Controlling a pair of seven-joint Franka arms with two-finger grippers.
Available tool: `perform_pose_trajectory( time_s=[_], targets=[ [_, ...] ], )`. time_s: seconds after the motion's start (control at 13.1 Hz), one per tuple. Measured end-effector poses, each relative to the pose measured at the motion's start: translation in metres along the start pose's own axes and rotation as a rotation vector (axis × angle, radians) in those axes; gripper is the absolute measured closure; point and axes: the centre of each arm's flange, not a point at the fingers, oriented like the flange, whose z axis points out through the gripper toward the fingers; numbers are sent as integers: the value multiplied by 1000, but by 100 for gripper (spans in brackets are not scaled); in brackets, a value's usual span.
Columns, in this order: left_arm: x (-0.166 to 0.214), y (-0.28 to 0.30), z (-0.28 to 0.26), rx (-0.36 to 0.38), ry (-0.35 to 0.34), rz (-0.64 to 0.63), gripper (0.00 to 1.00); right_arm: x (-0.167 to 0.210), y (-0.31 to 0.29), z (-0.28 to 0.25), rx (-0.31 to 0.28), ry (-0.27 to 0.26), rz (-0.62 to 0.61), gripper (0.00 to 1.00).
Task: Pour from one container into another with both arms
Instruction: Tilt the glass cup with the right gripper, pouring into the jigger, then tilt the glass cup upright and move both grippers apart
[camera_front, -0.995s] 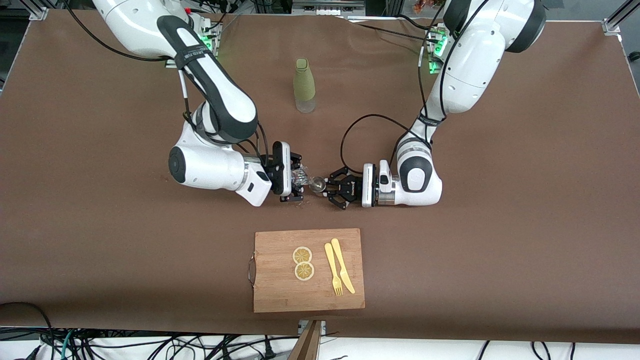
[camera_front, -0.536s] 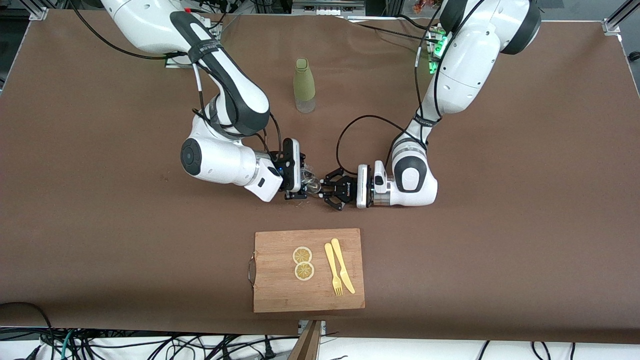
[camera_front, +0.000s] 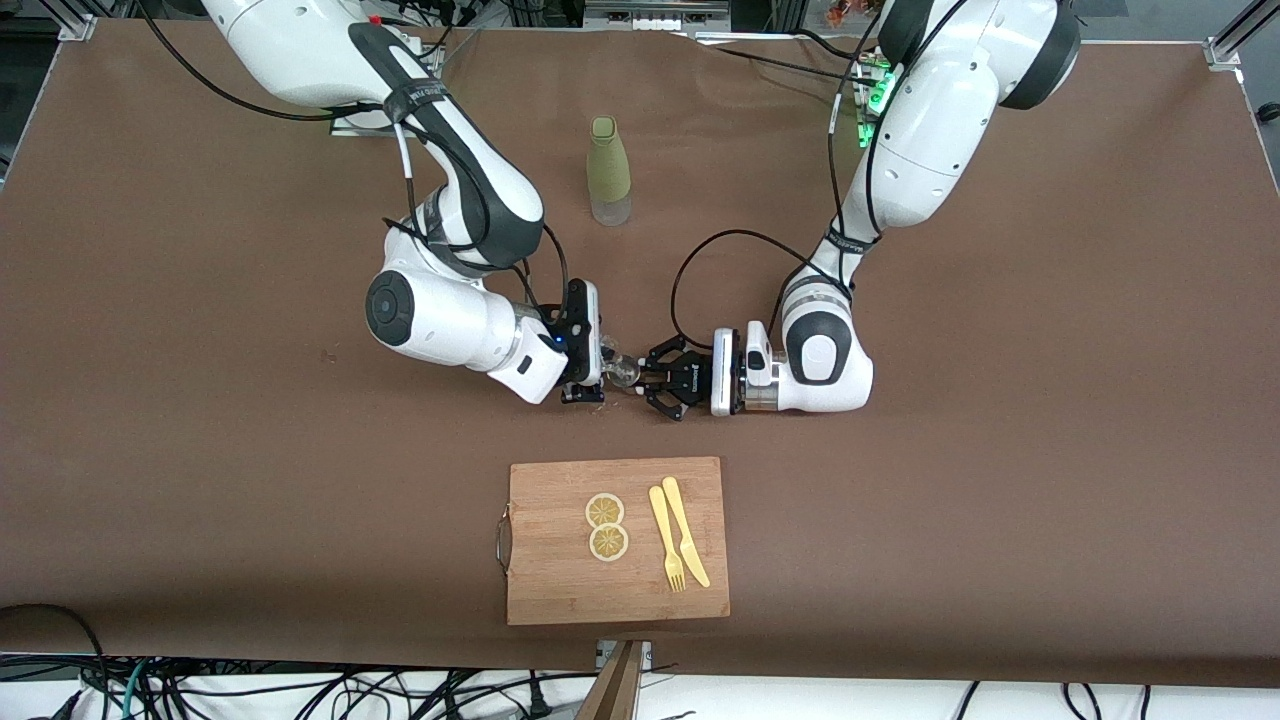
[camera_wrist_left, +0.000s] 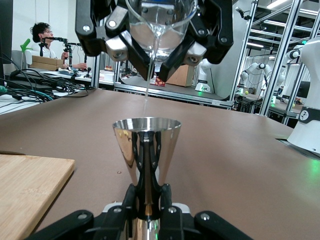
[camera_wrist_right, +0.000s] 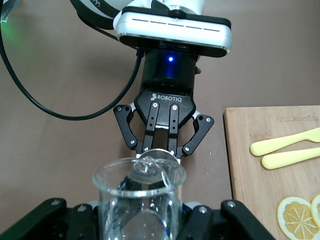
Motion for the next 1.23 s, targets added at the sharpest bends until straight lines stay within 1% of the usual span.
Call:
perform_pose_trajectory(
  time_s=[0.15,0.61,0.92,1.15,1.23],
  targets=[
    [0,0,0,0,0,0,78,-1,0,1,-2,-10,-5,88],
    [1,0,1,0,0,2,78,0,-1,2,-5,-12,-5,88],
    [1,0,1,0,0,2,78,-6,-2,7,5,-18,4,88],
    [1,0,1,0,-1,2,78,-9,-1,6,6,-12,14,88],
    [1,0,1,1,-1,2,78,-9,-1,6,9,1,24,88]
  ],
)
